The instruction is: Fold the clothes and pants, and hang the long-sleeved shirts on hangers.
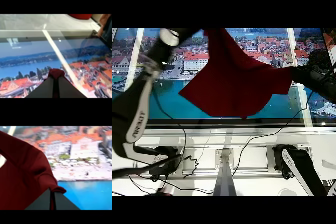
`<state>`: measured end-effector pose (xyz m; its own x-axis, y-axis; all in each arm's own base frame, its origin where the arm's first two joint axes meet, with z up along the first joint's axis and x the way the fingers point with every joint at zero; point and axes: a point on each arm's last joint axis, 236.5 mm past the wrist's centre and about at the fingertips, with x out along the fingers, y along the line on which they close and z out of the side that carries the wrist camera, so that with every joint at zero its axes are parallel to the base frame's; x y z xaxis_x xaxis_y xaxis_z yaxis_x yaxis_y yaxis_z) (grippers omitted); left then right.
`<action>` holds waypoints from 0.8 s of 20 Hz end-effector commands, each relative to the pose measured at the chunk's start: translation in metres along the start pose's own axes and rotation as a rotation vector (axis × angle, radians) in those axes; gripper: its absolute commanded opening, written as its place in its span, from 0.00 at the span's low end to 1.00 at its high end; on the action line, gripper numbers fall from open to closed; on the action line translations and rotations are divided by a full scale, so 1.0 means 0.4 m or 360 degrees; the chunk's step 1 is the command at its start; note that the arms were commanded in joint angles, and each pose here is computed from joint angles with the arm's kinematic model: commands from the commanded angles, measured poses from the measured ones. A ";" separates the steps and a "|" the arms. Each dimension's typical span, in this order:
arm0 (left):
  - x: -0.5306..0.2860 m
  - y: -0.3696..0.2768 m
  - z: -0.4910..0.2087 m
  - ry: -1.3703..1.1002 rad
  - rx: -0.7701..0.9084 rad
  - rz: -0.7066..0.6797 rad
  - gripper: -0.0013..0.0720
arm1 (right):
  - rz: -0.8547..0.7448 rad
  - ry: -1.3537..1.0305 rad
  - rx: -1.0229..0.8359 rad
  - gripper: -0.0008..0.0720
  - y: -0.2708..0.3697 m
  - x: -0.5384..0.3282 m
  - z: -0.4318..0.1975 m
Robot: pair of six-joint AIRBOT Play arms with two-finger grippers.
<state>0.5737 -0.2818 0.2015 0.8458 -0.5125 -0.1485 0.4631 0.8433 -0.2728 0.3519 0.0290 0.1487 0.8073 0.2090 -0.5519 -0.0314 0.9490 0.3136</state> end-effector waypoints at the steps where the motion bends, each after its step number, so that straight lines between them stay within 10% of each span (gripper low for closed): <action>1: 0.078 -0.061 -0.060 -0.0199 0.0008 0.0108 0.04 | -0.0230 0.0031 0.0038 0.03 -0.112 0.069 -0.021; 12: 0.148 -0.074 -0.217 -0.0207 0.0042 0.0202 0.05 | -0.0253 -0.0007 0.0202 0.03 -0.132 0.101 -0.016; 13: 0.150 -0.063 -0.222 -0.0195 0.0041 0.0207 0.11 | -0.0253 -0.0006 0.0203 0.03 -0.132 0.101 -0.016; 15: 0.153 -0.053 -0.237 -0.0135 0.0035 0.0188 0.73 | -0.0253 -0.0006 0.0202 0.03 -0.132 0.101 -0.017; 16: 0.155 -0.051 -0.250 -0.0088 0.0031 0.0169 0.89 | -0.0254 -0.0006 0.0202 0.03 -0.132 0.101 -0.017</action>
<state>0.5885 -0.3475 0.1179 0.9182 -0.3892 -0.0739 0.3626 0.9008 -0.2388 0.3821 -0.0106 0.1050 0.7983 0.0590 -0.5994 0.1685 0.9335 0.3164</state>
